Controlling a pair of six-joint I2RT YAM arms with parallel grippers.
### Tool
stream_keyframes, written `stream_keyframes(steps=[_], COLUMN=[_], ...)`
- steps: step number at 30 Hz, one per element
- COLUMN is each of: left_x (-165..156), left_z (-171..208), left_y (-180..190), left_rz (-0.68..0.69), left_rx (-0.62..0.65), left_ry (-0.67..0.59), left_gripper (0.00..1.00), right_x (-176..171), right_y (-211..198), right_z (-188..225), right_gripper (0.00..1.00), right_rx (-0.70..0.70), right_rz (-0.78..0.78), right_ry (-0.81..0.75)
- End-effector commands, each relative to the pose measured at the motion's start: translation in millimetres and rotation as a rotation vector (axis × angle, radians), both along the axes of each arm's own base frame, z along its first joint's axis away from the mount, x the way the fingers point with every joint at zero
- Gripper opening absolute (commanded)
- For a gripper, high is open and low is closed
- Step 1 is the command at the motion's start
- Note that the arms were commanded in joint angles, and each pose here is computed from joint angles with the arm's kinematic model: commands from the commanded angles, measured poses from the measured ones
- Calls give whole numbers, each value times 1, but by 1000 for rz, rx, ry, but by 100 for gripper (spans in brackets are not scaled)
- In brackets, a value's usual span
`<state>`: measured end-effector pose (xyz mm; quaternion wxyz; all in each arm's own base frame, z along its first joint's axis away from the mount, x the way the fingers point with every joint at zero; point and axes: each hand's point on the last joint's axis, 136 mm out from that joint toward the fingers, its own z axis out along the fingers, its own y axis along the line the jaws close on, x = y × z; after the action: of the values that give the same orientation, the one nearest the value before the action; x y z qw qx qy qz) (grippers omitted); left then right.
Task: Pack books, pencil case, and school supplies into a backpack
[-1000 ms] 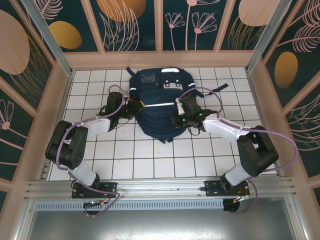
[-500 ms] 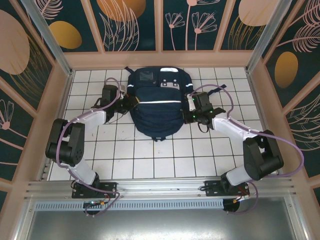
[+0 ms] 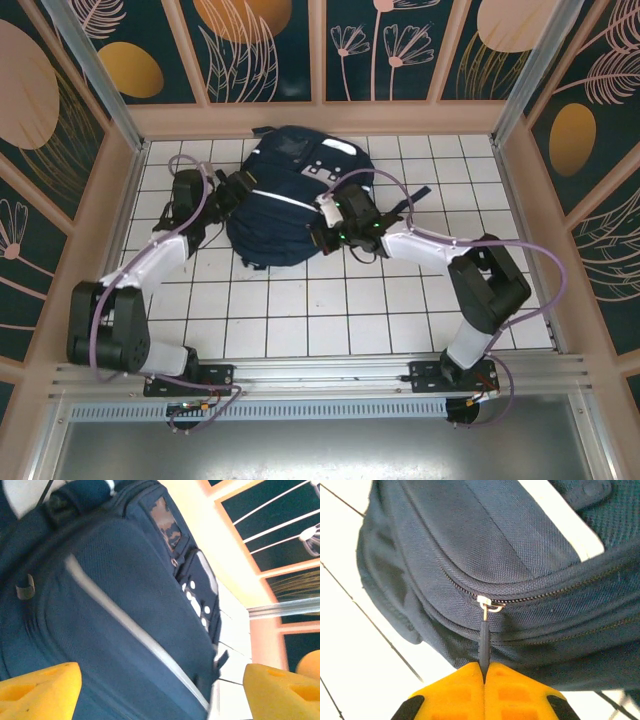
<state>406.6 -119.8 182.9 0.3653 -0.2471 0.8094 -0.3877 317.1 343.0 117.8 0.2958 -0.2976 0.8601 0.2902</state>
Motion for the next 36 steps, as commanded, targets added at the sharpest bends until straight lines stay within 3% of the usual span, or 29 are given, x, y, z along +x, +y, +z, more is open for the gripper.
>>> stream_keyframes(steps=[1, 7, 14, 16, 23, 24, 36], left_x=[-20, -31, -15, -13, -7, -8, -23], left_z=[-17, -37, -61, -70, -81, -80, -63], left_y=[-6, -30, -38, -37, -35, -35, -22], left_rz=[61, 67, 89, 100, 106, 103, 116], left_rx=[-135, -201, -206, -206, -172, -168, -114], left_ry=[59, 92, 119, 125, 122, 119, 101], left_gripper=[84, 84, 79, 69, 3, 0, 0], right_x=[7, -10, -22, -21, -6, -2, 55], right_y=[49, 83, 82, 78, 51, 45, -34], right_z=[49, 50, 30, 24, -6, -9, -6], right_gripper=[0, 0, 0, 0, 0, 0, 0], right_rx=[169, 191, 156, 137, 3, -15, -44], right_rz=[110, 197, 187, 165, 74, 57, -125], right_ry=[-102, -82, -41, -37, -50, -56, -122])
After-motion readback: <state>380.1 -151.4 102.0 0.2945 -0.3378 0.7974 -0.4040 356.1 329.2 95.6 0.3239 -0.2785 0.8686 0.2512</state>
